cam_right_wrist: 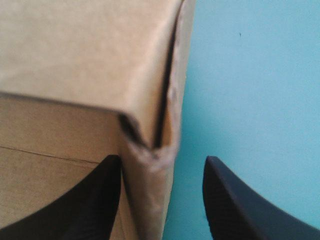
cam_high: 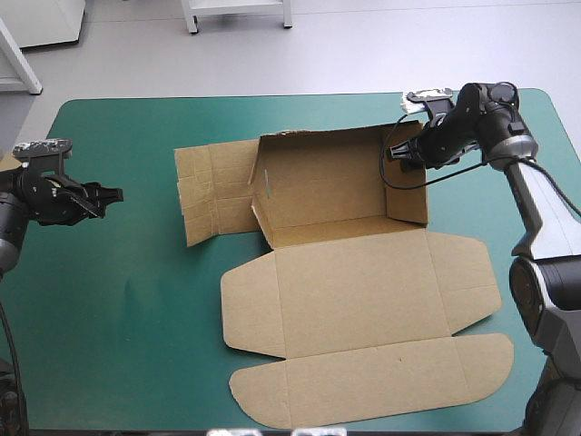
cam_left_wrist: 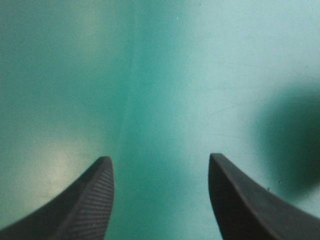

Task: Fold the box

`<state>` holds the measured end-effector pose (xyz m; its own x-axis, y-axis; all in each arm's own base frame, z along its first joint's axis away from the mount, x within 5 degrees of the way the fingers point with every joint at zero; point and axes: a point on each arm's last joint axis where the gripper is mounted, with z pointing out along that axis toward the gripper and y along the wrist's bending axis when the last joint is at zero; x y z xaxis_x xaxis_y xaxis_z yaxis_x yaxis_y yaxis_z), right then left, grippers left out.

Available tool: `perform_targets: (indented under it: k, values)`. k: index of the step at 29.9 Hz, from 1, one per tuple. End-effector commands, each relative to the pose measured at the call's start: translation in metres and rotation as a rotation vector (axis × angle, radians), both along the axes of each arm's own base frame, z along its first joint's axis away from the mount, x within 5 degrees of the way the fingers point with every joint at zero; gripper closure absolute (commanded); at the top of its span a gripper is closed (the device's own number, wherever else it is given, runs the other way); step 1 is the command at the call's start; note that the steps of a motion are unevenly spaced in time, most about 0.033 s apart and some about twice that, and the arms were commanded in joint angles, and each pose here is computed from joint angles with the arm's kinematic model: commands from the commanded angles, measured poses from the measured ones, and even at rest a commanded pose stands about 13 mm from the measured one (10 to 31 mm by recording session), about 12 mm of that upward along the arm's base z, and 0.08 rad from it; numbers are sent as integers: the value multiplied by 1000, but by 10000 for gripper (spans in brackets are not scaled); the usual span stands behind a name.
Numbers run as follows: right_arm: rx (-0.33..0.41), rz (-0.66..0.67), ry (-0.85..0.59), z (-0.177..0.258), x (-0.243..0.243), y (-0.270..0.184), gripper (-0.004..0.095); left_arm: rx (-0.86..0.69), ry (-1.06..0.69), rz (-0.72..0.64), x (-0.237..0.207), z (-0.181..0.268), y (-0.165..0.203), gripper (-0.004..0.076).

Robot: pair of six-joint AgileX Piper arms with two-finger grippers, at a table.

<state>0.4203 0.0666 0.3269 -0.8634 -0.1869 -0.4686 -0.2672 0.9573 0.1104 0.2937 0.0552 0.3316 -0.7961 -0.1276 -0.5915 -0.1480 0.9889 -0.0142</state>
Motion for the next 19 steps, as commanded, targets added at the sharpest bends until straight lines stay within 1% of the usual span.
perform_targets:
  k: [1, 5, 9, 10, 13, 15, 19]
  values:
    - [7, 2, -179, 54, -13, -3, 426, 9, -101, 1, -4, 21, -1, 311]
    - [-29, 1, -233, 82, -30, -9, 426, 8, -100, 3, -4, 21, -1, 311]
    - [-40, 4, -231, 105, -56, -12, 426, 8, -102, 3, -3, 21, -1, 311]
    - [-39, 4, -227, 111, -63, -13, 426, 8, -102, 3, -3, 21, -1, 311]
    - [3, 17, -264, 128, -87, -10, 426, 10, -106, 1, -3, 22, -1, 311]
    - [2, 21, -274, 134, -102, -7, 426, 10, -106, 1, -3, 22, -1, 311]
    - [-21, 17, -267, 129, -122, -2, 426, 11, -109, 2, -3, 22, -1, 311]
